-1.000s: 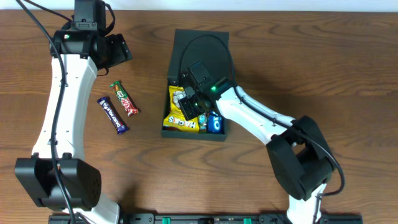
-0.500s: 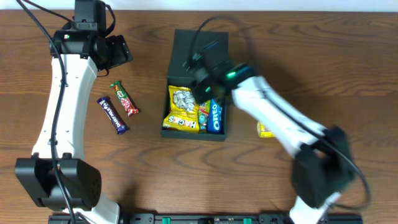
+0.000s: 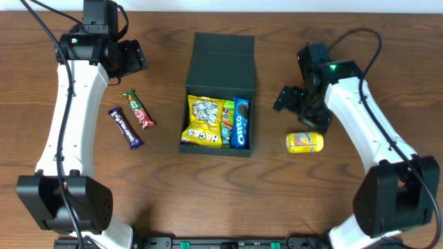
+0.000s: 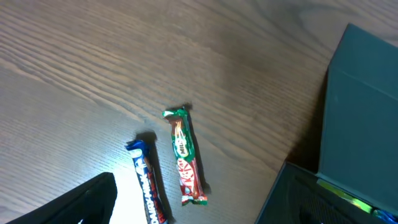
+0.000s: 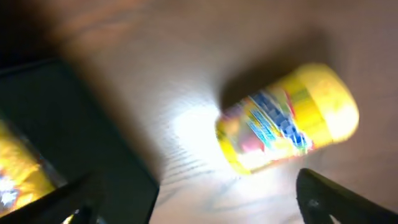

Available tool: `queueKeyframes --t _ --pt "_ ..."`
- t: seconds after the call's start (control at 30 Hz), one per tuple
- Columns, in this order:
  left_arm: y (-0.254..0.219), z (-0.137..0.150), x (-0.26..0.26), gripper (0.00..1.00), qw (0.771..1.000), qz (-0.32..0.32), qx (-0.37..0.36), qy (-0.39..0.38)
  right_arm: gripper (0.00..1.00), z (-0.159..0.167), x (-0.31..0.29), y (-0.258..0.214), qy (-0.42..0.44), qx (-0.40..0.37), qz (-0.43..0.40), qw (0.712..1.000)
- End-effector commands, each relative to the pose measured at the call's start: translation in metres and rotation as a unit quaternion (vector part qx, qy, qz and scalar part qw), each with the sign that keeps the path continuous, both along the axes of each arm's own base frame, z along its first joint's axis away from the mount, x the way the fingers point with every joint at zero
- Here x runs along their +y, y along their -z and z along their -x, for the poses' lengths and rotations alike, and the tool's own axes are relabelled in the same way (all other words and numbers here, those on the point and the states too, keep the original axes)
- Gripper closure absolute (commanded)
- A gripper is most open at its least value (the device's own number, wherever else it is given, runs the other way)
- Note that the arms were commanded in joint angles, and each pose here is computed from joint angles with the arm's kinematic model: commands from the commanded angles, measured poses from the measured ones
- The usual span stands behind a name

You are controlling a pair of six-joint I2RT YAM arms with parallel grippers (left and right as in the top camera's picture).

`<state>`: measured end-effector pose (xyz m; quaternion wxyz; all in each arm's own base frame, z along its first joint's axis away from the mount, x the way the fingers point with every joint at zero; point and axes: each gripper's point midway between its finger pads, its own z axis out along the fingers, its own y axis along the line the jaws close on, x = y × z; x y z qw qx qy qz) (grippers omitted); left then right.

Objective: Pack container
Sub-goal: 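Withdraw the right gripper and grasp the yellow Mentos tube, then carry the Mentos tube and lower it into the box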

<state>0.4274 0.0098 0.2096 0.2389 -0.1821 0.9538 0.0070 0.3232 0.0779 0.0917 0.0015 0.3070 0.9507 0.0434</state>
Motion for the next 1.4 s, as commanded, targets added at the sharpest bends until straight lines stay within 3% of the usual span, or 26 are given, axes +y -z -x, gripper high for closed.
queueKeyframes --t 0.0,0.23,0.43,0.63,1.0,1.37 --pt "0.000 0.002 0.002 0.11 1.000 -0.005 0.002 0.007 0.01 0.019 -0.011 0.018 0.108 0.041 0.016 0.993" --pt "-0.002 -0.001 0.002 0.08 1.000 -0.005 -0.006 0.008 0.01 0.048 -0.021 0.047 0.171 0.086 0.033 0.981" --pt "-0.005 -0.007 0.001 0.07 1.000 -0.008 -0.019 0.015 0.01 0.038 -0.025 0.074 0.205 0.044 0.035 0.977" --pt "-0.006 -0.008 0.001 0.07 1.000 -0.010 -0.019 0.018 0.10 0.033 -0.033 0.087 0.210 0.016 0.051 0.976" --pt "-0.006 -0.008 0.001 0.07 1.000 -0.010 -0.021 0.019 0.35 0.006 -0.040 0.085 -0.014 -0.047 0.081 0.995" --pt "-0.006 -0.008 0.000 0.07 1.000 -0.009 -0.021 0.020 0.60 -0.011 -0.044 0.082 -0.196 -0.079 0.117 0.970"
